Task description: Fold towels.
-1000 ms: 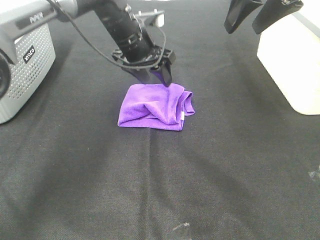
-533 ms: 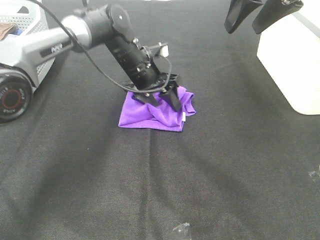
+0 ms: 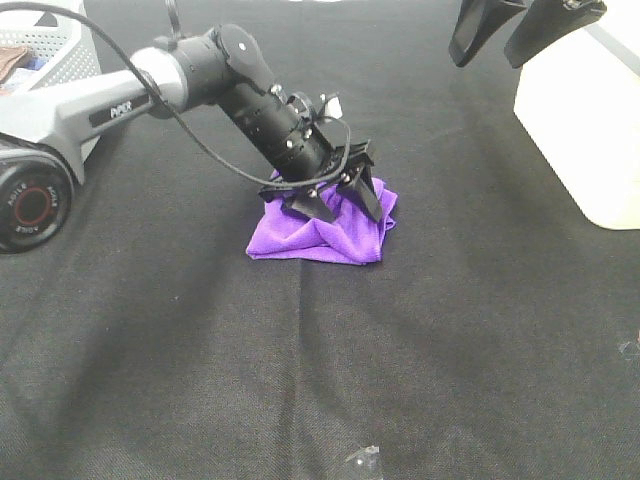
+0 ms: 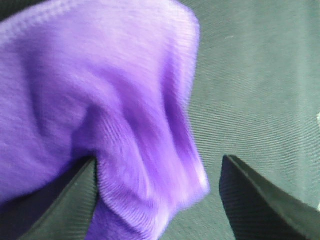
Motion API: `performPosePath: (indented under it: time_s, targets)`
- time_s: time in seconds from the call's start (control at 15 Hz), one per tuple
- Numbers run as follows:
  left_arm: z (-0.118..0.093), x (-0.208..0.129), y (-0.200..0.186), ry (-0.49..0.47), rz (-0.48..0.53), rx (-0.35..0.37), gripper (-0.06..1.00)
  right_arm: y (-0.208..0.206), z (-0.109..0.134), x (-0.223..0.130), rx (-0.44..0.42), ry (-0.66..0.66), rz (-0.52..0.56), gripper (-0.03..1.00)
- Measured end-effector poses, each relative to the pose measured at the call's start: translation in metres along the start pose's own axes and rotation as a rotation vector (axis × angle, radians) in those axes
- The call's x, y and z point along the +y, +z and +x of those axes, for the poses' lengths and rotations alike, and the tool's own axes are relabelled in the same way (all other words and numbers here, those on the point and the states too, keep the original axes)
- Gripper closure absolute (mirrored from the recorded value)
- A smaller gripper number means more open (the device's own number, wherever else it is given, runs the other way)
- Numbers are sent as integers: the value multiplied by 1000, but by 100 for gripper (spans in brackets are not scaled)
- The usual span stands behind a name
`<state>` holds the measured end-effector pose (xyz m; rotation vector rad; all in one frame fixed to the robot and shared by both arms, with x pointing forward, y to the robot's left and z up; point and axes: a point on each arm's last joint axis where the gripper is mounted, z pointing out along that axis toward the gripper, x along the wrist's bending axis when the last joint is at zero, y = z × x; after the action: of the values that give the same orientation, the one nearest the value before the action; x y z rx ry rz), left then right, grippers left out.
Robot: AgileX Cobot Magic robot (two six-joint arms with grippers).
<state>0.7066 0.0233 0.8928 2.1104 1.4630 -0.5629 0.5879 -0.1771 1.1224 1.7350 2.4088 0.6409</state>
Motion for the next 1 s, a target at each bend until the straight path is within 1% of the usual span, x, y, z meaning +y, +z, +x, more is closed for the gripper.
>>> performPosePath:
  time_s: [0.07, 0.13, 0.33, 0.47, 0.53, 0.6, 0.67, 0.73, 0.87, 0.93, 1.0]
  targets:
    - [-5, 2, -10, 22, -16, 22, 31, 0, 0, 0, 2, 1, -1, 40]
    - [-5, 2, -10, 22, -16, 22, 31, 0, 0, 0, 2, 1, -1, 40]
    - [-24, 8, -56, 94, -92, 136, 31, -9, 2, -1, 4, -2, -22, 40]
    - [-25, 12, -88, 112, -149, 198, 31, -17, 3, -3, 3, -6, -41, 38]
    - [-21, 14, -106, 123, -175, 254, 31, -20, 4, -3, 2, -7, -46, 35]
    - [-18, 15, -129, 138, -212, 325, 31, -23, 3, -4, -6, -10, -53, 31]
    - [-11, 15, -182, 149, -296, 502, 31, -35, 2, -7, -44, -23, -79, 26]
    - [-9, 12, -208, 146, -338, 562, 31, -42, 1, -9, -67, -20, -96, 25]
    - [-5, 2, -259, 114, -414, 618, 31, -56, -1, -12, -115, -19, -126, 24]
    - [-1, -9, -286, 85, -441, 646, 31, -61, -1, -14, -120, -12, -139, 24]
    - [9, -23, -305, 44, -439, 677, 31, -66, 0, -18, -122, -11, -146, 24]
